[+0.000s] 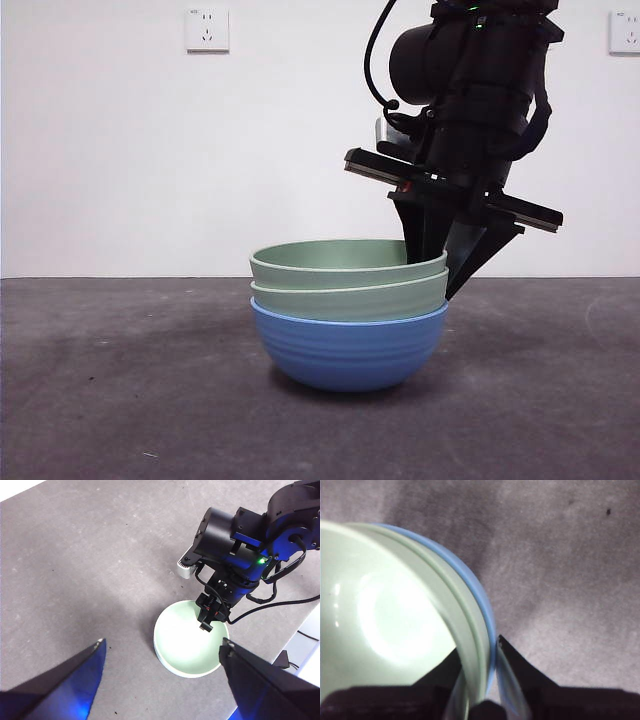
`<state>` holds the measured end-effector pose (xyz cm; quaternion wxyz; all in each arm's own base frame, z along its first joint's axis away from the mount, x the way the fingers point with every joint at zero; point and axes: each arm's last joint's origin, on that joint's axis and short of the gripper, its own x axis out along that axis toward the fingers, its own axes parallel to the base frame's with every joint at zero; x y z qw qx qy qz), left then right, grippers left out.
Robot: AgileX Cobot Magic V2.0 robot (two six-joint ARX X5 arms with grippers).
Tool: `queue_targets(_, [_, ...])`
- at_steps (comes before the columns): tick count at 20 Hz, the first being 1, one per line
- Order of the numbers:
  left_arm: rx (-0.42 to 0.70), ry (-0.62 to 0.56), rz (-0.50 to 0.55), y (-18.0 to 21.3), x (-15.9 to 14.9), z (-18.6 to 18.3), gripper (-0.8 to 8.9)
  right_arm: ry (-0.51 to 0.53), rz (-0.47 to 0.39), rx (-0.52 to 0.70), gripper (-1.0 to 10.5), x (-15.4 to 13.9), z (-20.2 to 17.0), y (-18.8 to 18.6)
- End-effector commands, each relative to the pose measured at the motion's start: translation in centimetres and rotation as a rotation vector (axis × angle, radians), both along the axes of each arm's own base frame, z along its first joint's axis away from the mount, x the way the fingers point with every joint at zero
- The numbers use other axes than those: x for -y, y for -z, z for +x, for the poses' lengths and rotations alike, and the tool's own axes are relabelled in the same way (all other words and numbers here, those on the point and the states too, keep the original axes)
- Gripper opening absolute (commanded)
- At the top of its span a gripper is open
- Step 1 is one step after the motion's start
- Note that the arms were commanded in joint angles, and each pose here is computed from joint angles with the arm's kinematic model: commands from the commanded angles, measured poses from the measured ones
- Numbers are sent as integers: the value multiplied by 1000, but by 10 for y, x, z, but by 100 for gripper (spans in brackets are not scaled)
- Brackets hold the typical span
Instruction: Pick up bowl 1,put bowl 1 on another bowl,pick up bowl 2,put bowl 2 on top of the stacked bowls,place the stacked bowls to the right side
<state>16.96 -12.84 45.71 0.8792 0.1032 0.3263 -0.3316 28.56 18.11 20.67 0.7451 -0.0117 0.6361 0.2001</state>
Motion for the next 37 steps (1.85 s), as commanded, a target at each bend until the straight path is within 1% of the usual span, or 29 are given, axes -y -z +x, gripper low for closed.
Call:
queue_targets(1, [1,4,13,1,0,0,382,-8,12,30,-17,7,-1,-8])
queue_targets(2, [0,4,14,1,-1,0,382,3,23,50,-17,10,-1,-14])
queue_targets(5, [1,6,14,1,0,0,382,70,39,100,-17,38,8,-28])
queue_targets(8, [-3,10,17,2,-1,0,381,158,33,113,-17,69,21,-29])
queue_targets(11, [-15,10,25,3,-1,-1,381,231,44,168,-17,93,34,-30])
queue_targets(13, [-15,10,25,3,-1,-1,381,283,46,188,-17,109,43,-28])
queue_targets(17, [-16,10,24,3,-1,-1,381,332,23,155,-17,129,57,-8])
queue_targets(20, [-26,7,27,3,-1,-1,381,351,18,140,-17,135,63,3])
queue_targets(25, [-27,7,28,4,-2,-1,381,332,3,108,-10,136,67,16])
queue_targets(26, [-28,6,29,4,-2,-1,381,332,2,106,34,136,67,16])
queue_targets(28, [-29,7,30,4,-2,-2,381,332,3,107,181,136,67,17])
queue_targets(29, [-28,7,29,4,-2,-1,381,332,3,107,231,136,67,17])
queue_targets(34, [-29,7,30,4,-2,-2,381,330,7,116,232,136,68,16])
queue_targets(37, [-29,7,30,4,-2,-2,381,320,11,144,232,136,65,7])
